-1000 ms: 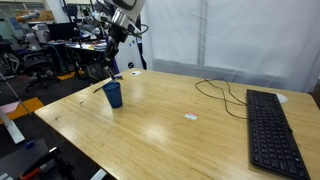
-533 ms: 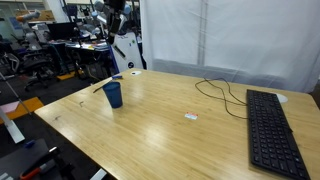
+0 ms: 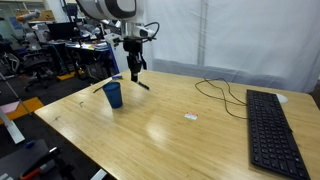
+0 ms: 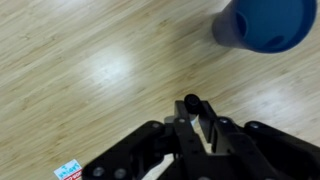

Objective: Remove the marker from the cup and put it on the table

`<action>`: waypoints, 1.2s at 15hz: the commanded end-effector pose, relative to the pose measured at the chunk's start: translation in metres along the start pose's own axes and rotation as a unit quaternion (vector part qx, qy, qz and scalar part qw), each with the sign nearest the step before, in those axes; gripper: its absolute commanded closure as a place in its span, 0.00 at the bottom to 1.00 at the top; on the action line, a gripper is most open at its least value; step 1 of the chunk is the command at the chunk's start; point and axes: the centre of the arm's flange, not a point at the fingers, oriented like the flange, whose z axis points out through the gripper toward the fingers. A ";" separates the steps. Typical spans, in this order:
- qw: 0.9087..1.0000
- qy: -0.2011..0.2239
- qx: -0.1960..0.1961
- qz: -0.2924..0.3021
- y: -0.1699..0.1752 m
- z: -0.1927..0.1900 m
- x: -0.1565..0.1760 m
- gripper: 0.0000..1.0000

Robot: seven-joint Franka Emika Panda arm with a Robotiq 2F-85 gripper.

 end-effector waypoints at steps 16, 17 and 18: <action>1.000 0.020 0.009 -0.011 -0.004 0.114 -0.027 0.95; 1.000 0.018 0.011 -0.006 0.000 0.114 -0.026 0.95; 1.000 0.016 0.015 -0.005 0.002 0.115 -0.024 0.95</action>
